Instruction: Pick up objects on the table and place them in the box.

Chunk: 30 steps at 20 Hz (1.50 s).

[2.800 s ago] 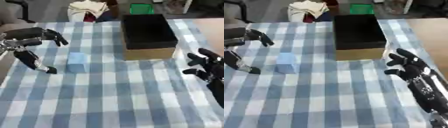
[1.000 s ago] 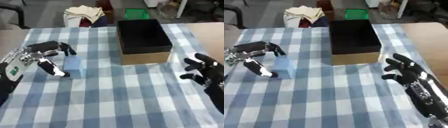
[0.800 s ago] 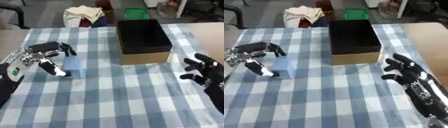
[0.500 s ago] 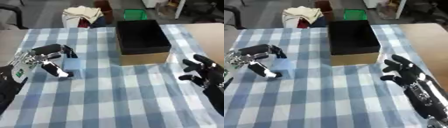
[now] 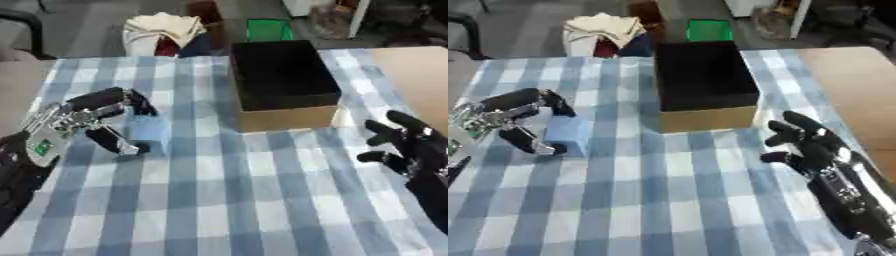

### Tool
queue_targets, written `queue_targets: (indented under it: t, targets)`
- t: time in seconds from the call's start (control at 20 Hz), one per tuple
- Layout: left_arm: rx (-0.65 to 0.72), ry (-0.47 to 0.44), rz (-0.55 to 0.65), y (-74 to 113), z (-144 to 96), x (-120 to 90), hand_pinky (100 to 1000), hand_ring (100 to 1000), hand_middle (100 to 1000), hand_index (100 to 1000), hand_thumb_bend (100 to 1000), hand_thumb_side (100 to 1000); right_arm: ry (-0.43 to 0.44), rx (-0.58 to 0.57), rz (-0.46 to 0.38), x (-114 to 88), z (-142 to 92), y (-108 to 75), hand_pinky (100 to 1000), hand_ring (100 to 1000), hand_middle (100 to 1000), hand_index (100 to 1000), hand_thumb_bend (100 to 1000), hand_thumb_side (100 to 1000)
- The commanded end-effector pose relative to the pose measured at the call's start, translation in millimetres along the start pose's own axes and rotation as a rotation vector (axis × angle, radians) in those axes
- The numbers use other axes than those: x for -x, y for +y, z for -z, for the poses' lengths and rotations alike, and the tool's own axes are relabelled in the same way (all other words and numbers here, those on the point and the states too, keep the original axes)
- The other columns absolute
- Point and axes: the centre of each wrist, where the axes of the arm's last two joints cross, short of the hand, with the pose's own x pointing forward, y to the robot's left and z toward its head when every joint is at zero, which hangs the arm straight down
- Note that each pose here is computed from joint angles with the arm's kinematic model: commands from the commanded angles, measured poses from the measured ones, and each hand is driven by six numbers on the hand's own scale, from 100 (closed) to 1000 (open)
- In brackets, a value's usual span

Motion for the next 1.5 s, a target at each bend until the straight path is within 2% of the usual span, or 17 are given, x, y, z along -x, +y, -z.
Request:
queue_targets:
  t: [0.05,0.4,0.7,0.75,0.8,1.15,1.5]
  targets:
    - [-0.079,-0.043,-0.005,25.0,-0.2,-7.8,778,468,282,497,303,215,-0.025,-0.012,-0.015,-7.3,3.5,-1.1,740,1000,680,947,100,648]
    - [-0.213,-0.152,-0.062,68.2,17.3,-37.6,777,466,289,499,277,147,-0.026,-0.029,-0.01,-7.6,4.5,0.4,741,1000,680,946,100,647]
    - [-0.3,-0.185,-0.11,97.7,42.4,-48.8,776,465,297,502,269,110,-0.041,-0.086,0.001,-9.3,12.3,5.1,741,1000,680,947,100,648]
    - [-0.311,-0.187,-0.113,101.4,46.4,-49.2,776,465,297,502,151,159,-0.044,-0.097,0.004,-9.5,14.0,6.3,741,1000,680,947,100,648]
    - [-0.321,-0.189,-0.115,104.4,50.0,-49.5,775,465,299,503,268,102,-0.047,-0.109,0.006,-9.8,15.5,7.3,741,1000,680,947,100,649]
    - [-0.397,-0.179,-0.09,120.0,70.9,-48.0,768,469,315,513,315,100,-0.074,-0.191,0.028,-12.4,28.4,16.1,740,1000,679,947,100,655]
    - [-0.409,-0.148,-0.041,112.5,83.1,-42.8,769,480,364,548,361,111,-0.09,-0.243,0.035,-14.1,36.1,21.7,740,1000,679,948,100,661]
